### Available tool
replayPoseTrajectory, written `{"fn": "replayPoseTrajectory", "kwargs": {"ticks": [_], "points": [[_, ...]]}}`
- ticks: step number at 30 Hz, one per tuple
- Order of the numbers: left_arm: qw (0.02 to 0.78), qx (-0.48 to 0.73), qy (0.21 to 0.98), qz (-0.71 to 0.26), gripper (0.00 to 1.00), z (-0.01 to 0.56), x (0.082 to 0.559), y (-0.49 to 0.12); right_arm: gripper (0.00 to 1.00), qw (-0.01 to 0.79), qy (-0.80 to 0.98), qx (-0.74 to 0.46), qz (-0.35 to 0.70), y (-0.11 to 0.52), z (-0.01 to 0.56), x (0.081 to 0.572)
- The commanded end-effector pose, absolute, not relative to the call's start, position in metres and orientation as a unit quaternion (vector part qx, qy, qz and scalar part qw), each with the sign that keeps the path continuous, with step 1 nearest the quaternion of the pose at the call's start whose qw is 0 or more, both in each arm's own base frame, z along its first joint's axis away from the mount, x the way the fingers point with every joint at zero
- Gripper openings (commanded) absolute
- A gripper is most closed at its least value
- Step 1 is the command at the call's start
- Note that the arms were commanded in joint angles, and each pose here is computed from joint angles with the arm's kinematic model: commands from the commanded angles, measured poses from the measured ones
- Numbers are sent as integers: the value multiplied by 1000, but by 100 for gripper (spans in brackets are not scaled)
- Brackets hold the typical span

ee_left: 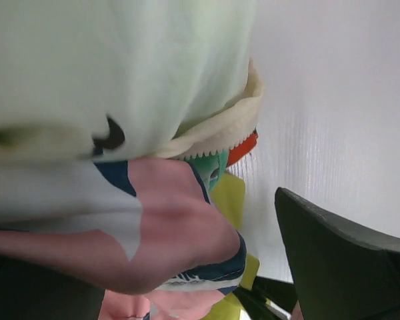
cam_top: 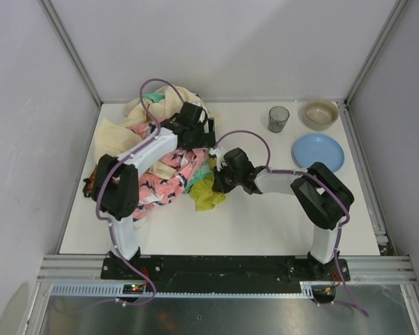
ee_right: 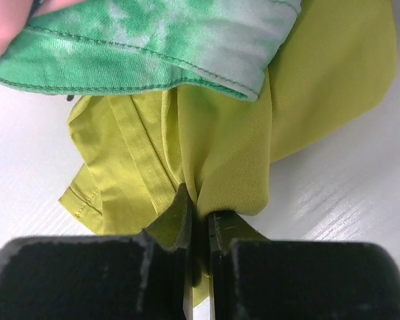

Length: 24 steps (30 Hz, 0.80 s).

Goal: Pick out a specific cloth from the pile

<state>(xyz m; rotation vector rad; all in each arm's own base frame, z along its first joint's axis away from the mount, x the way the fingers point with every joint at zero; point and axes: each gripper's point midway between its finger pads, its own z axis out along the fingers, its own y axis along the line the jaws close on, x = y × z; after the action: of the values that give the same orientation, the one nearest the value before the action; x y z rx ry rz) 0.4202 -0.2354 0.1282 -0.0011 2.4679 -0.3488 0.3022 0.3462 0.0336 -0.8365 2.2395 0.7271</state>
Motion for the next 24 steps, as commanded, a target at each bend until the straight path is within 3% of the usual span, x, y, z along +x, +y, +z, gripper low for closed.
{"fn": "replayPoseTrajectory", "kwargs": {"ticks": [1,5,11,17,24], "points": [[282,32,942,-178,96,103,419,-262,0,327,843,-308,296,345,51,301],[272,3,955,-116,84,68,426,-232,0,342,847,-287,289,333,61,308],[299,-99,945,91,61,36,454,-108,0,395,849,-251,246,298,103,311],[271,-217,925,155,56,22,456,-21,0,518,816,-183,180,234,197,303],[273,-270,907,171,56,32,462,17,0,655,721,-125,191,168,314,256]]}}
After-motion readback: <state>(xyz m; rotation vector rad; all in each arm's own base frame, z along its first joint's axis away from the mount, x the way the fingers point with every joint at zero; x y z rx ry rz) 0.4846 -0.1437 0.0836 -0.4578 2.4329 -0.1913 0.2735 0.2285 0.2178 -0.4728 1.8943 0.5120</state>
